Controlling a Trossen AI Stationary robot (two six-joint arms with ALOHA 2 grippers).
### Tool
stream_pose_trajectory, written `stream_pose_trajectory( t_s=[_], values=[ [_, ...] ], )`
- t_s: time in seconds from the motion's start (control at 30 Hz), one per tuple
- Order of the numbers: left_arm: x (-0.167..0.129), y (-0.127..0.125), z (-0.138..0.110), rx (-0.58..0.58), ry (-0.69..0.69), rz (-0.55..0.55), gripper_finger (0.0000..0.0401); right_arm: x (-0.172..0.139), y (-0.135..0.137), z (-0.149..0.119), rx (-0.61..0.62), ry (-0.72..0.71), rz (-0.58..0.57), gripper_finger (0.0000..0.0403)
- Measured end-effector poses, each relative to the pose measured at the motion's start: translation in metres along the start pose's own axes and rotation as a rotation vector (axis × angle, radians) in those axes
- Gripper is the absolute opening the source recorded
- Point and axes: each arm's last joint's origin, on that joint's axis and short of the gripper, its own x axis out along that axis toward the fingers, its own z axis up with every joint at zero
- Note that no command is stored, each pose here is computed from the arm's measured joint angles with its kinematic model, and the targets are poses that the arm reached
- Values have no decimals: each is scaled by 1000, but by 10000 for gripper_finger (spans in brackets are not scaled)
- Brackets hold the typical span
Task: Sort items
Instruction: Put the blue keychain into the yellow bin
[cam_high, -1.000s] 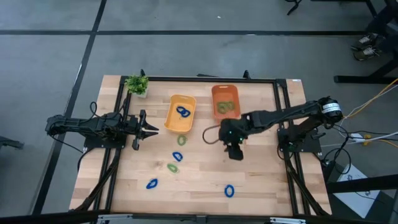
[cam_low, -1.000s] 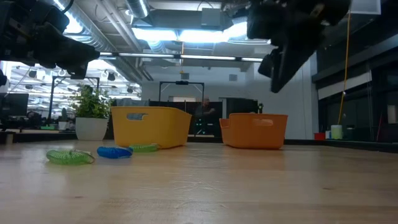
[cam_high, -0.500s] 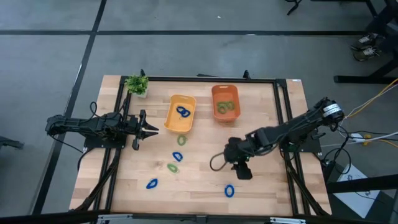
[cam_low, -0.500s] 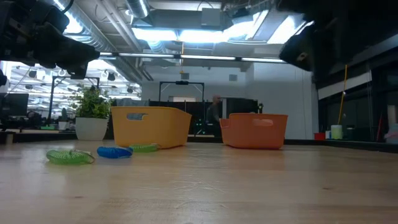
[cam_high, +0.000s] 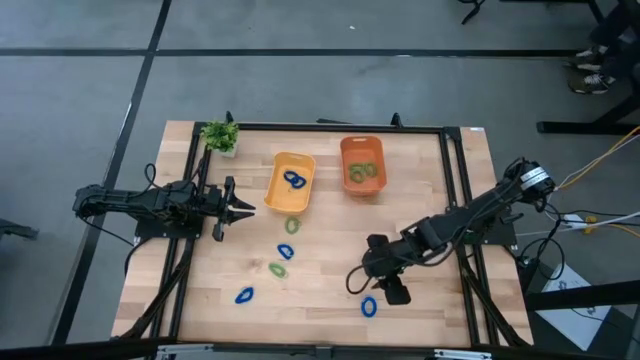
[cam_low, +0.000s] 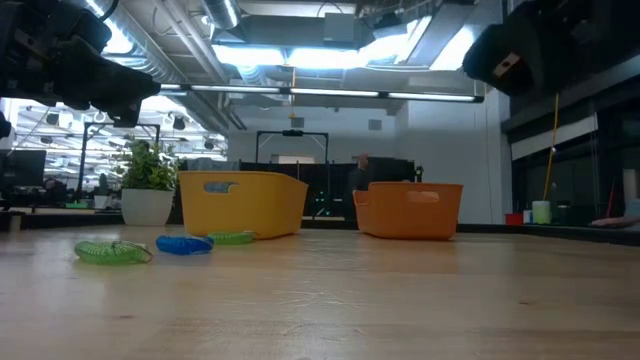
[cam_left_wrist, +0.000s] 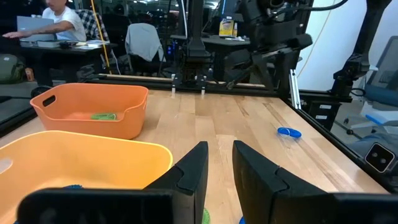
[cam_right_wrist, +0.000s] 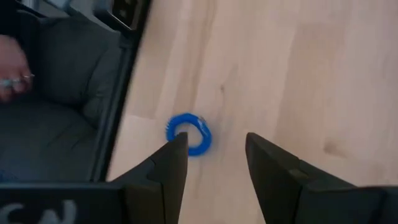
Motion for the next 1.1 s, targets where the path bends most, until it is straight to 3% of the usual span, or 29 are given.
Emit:
stream_pose_trajectory(
  t_s=[0.27, 0.63, 1.1],
  values=[
    [0, 0, 0, 0, 0, 0, 70, 23, 11, 3, 37, -55, -33, 162],
    [0, 0, 0, 0, 0, 0, 70, 83, 1, -10, 202, 95, -35, 162],
    [0, 0, 0, 0, 0, 0, 70, 102, 9, -25, 208, 199, -23, 161]
  ],
)
